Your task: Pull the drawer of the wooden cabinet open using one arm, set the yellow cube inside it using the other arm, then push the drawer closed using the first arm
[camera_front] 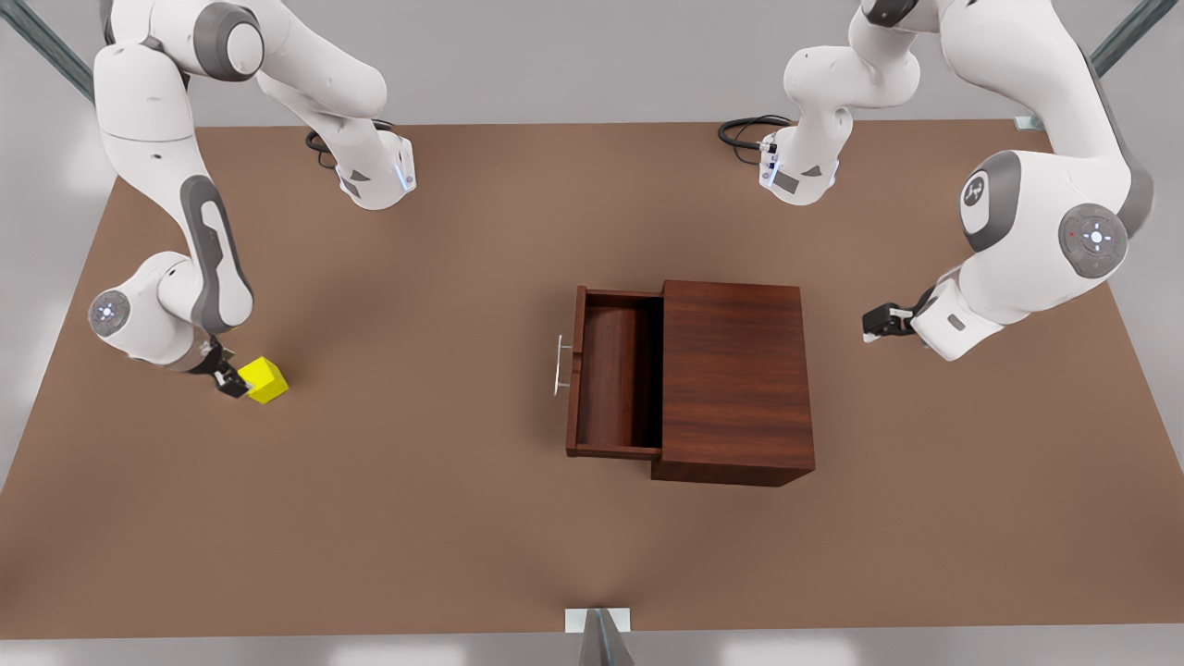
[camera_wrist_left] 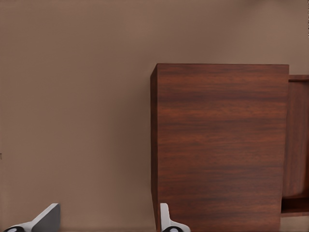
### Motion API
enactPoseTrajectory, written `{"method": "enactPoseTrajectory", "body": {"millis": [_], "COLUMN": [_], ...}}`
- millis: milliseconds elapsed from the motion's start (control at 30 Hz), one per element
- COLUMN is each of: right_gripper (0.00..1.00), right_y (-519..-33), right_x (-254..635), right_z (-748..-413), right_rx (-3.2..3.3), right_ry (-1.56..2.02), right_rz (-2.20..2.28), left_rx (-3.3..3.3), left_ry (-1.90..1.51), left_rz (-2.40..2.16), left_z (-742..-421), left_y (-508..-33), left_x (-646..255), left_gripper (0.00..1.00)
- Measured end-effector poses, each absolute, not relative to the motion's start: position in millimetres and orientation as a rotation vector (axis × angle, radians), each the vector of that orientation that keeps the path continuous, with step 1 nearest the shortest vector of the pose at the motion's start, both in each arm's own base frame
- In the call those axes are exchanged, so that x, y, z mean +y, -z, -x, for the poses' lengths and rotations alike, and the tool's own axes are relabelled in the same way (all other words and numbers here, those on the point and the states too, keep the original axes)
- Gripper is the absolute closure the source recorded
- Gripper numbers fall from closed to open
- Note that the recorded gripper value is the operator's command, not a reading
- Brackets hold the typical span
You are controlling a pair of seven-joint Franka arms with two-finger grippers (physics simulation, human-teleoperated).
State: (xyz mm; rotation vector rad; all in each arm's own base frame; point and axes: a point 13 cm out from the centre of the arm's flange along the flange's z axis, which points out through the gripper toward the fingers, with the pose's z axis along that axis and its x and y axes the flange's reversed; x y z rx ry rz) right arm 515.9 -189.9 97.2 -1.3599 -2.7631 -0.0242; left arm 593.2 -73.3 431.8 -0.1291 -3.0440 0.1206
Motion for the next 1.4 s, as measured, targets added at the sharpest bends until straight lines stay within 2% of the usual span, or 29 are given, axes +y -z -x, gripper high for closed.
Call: {"method": "enactPoseTrajectory", "body": {"millis": [433, 1000, 1267, 1300, 1333, 1367, 1400], "right_gripper": [0.00, 0.00, 0.00, 0.01, 0.20, 0.35, 0.41], "right_y": [-102, -59, -45, -44, -44, -45, -45], "right_x": [-177, -164, -172, -173, -175, -176, -176], "right_z": [-525, -516, -525, -525, -525, -525, -526], "right_rx": [-2.766, -2.765, -2.781, -2.782, -2.781, -2.782, -2.784], "right_ry": [0.034, -0.053, -0.071, -0.071, -0.070, -0.069, -0.065], "right_rz": [1.428, 1.332, 1.333, 1.336, 1.342, 1.347, 1.350], "left_rx": [-3.042, -3.038, -3.036, -3.036, -3.034, -3.032, -3.032], "left_ry": [-0.117, -0.094, -0.094, -0.094, -0.094, -0.093, -0.093], "left_rz": [0.219, 0.270, 0.282, 0.283, 0.283, 0.277, 0.273], "left_z": [-594, -594, -593, -593, -593, -592, -592], "left_y": [-433, -432, -432, -432, -432, -432, -432], "left_x": [-73, -69, -69, -69, -68, -65, -63], "left_gripper": [0.00, 0.00, 0.00, 0.00, 0.00, 0.00, 0.00]}}
